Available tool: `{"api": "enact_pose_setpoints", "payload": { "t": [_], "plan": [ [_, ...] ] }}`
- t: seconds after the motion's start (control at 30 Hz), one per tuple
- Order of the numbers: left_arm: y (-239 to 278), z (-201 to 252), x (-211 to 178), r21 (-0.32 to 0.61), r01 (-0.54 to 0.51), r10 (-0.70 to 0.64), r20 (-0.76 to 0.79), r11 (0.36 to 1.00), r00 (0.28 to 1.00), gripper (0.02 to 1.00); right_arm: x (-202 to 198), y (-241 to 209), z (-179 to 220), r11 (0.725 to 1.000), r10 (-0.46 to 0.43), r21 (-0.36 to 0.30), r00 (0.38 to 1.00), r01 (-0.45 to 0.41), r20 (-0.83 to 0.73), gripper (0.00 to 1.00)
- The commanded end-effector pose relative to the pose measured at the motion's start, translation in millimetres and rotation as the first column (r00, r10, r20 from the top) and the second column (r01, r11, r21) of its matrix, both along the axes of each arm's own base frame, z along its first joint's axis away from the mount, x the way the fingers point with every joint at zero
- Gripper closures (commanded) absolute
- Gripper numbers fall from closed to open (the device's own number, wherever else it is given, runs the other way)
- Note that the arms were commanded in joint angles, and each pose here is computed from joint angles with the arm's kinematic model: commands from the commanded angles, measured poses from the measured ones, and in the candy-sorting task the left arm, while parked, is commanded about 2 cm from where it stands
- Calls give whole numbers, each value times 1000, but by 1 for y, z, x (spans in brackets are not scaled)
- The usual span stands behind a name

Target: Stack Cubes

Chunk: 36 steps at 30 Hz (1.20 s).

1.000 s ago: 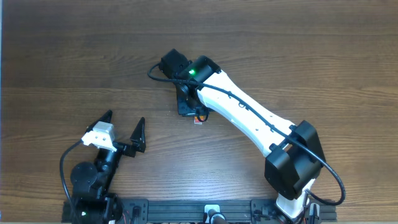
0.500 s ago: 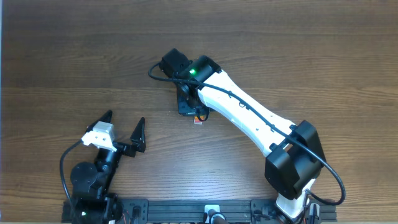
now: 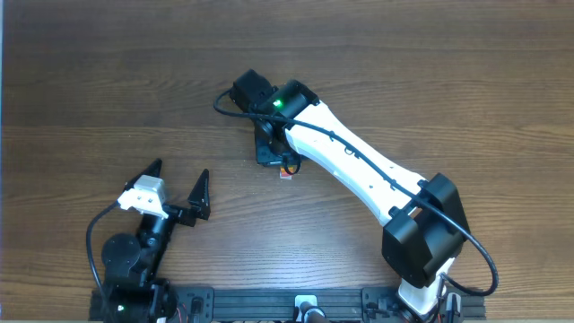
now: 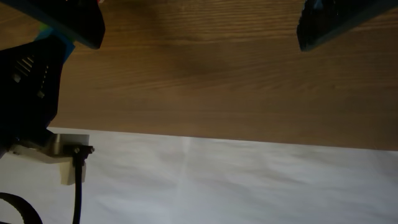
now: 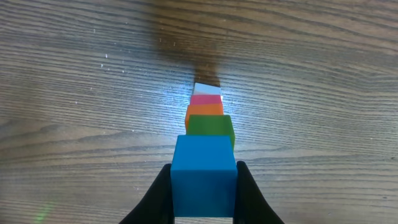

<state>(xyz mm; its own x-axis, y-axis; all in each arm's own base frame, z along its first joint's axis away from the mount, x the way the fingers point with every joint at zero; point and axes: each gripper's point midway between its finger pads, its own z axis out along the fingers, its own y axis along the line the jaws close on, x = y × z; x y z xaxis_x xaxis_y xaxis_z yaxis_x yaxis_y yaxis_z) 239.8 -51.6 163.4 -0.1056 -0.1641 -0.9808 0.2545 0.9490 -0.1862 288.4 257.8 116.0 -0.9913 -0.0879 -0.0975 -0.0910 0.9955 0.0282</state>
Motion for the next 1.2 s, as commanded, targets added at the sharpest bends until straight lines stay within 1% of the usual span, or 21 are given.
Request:
{"api": "enact_pose_setpoints", "payload": {
  "t": [0.03, 1.03, 1.1, 1.13, 1.2],
  "plan": [
    [1, -3, 1, 15, -9, 9, 6, 1000, 1000, 20, 3, -6, -5, 999, -19, -26, 1000, 19, 5, 989],
    [1, -2, 1, 15, -9, 9, 6, 1000, 1000, 18, 2, -8, -14, 999, -31, -36, 999, 31, -6, 989],
    [1, -2, 1, 15, -9, 9, 6, 1000, 1000, 23, 2, -8, -14, 999, -32, -36, 999, 31, -6, 917],
    [1, -3, 1, 15, -9, 9, 6, 1000, 1000, 20, 2, -8, -14, 999, -32, -36, 999, 31, -6, 858],
    [1, -3, 1, 15, -9, 9, 6, 1000, 1000, 20, 2, -8, -14, 999, -32, -35, 999, 31, -6, 709]
  ]
}}
